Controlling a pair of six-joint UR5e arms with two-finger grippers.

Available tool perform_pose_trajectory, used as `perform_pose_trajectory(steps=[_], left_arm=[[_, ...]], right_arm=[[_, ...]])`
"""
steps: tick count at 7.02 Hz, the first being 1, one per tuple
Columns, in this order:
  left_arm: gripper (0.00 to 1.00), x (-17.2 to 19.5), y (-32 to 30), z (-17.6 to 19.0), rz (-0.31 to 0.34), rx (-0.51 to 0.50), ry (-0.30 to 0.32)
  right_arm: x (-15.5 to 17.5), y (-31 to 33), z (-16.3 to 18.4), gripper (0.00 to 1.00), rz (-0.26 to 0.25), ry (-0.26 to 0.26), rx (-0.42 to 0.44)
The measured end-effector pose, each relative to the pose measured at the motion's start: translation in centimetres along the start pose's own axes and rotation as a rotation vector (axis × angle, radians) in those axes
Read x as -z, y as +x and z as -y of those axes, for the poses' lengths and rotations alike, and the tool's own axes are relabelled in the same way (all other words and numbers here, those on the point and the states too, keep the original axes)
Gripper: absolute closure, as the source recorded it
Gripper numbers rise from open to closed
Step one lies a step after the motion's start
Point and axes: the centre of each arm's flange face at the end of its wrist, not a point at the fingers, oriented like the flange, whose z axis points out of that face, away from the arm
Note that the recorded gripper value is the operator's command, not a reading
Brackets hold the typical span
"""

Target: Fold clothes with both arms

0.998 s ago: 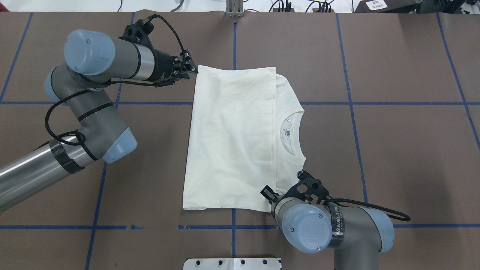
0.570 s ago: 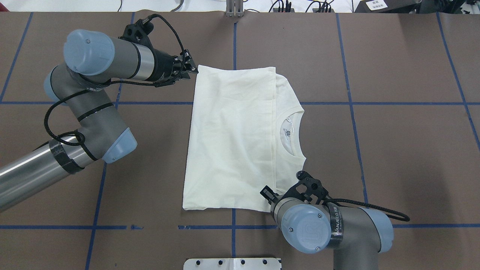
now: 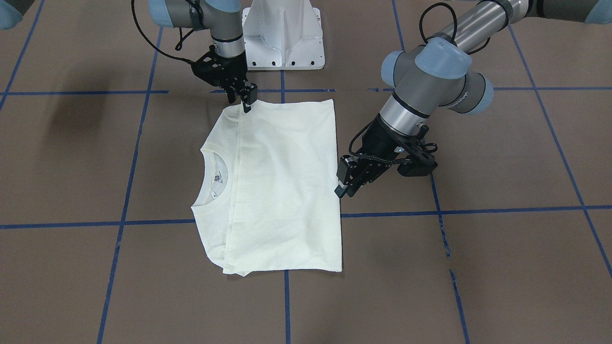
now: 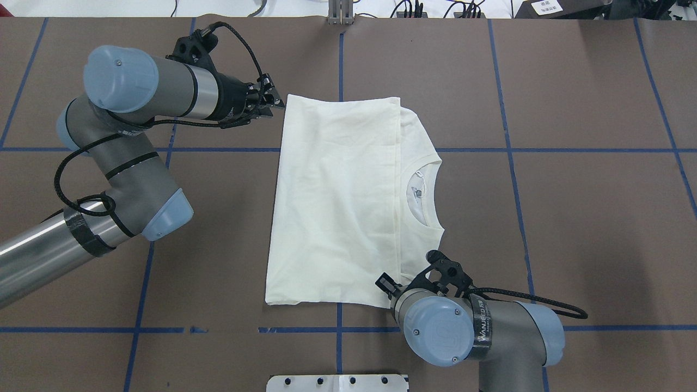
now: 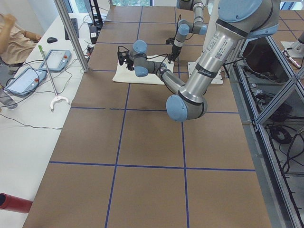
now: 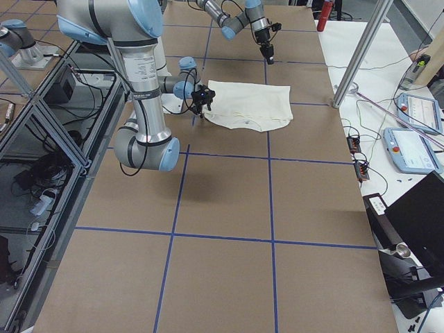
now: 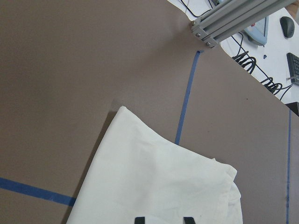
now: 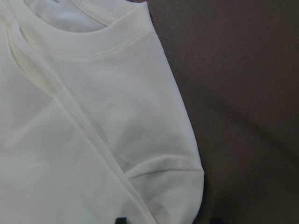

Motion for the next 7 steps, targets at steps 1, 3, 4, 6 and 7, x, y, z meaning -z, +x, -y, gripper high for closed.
perform_pose_trajectory(steps=[1, 3, 4, 6, 7], left_arm=[[0.62, 0.1, 0.0, -0.1, -0.001, 0.0, -0.001], [0.62, 0.7, -0.3, -0.3, -0.003, 0.0, -0.001], [0.62, 1.1, -0.4, -0.5, 0.0, 0.001, -0.002], [0.61, 1.4, -0.6, -0.6, 0.008, 0.003, -0.001], [0.61, 1.4, -0.6, -0.7, 0.009, 0.003, -0.002]], right_arm=[[0.0, 0.0, -0.1, 1.0, -0.003, -0.003, 0.001], [0.2, -0.1, -0.2, 1.0, -0.001, -0.008, 0.001], [0.3, 0.0, -0.3, 1.0, -0.002, -0.014, 0.003], [0.6, -0.1, -0.2, 1.0, -0.007, -0.032, -0.001], [1.2, -0.3, 0.1, 1.0, -0.001, -0.04, -0.004]])
